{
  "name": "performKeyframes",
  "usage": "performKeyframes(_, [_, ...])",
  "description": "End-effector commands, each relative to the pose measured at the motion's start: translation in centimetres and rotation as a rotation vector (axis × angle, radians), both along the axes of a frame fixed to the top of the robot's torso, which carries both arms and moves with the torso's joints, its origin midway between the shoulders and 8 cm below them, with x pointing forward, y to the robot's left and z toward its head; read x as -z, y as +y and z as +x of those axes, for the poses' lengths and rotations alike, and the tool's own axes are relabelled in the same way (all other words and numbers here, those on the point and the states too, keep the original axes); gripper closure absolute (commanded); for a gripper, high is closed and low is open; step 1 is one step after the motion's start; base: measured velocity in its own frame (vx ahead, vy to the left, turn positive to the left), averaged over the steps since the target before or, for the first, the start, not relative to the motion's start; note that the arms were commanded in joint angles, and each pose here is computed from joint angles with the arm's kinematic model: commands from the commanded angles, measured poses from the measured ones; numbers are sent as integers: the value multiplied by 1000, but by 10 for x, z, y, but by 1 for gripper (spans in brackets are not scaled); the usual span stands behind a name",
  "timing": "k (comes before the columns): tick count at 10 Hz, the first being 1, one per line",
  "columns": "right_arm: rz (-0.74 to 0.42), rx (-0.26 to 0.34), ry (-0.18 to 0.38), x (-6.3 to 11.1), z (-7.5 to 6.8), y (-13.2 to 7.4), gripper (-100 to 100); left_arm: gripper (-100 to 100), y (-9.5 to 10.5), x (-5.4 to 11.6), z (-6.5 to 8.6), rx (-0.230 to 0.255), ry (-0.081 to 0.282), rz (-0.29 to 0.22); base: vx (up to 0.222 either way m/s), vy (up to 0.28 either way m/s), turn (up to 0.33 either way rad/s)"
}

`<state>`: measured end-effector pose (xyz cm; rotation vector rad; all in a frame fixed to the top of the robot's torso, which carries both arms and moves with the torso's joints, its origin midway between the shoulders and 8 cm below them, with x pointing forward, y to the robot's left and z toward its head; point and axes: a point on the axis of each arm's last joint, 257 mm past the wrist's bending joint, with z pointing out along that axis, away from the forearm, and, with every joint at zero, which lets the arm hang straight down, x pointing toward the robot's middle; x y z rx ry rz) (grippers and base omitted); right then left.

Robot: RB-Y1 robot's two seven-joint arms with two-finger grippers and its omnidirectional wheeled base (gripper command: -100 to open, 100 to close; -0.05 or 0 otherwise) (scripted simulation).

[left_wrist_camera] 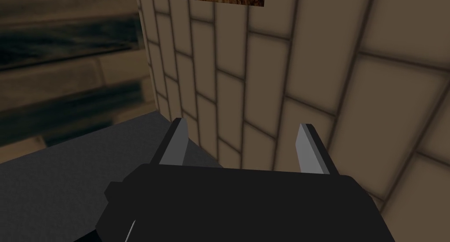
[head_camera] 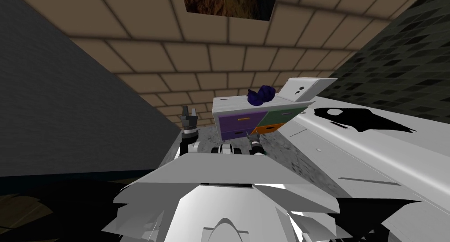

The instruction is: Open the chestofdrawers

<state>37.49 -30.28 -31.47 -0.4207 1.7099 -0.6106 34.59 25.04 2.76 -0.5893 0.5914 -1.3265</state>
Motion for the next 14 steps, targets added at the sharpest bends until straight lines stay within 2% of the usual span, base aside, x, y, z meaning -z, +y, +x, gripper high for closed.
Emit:
performKeyframes(1, [-117,9,4,6,-7,-10,-100,0,0,0,0,0,0,0,89,30,102])
performKeyframes(3, [-157,-7,-8,2,-6,-7,-100,0,0,0,0,0,0,0,63,23,15])
performKeyframes(8, [-378,-18,-14,11,-20,-20,-100,0,0,0,0,0,0,0,67,23,70])
performKeyframes(10, [-413,-36,-27,6,-19,-16,-100,0,0,0,0,0,0,0,45,12,22])
performKeyframes(14, [-561,-69,-50,7,-27,-16,-100,0,0,0,0,0,0,0,51,17,62])
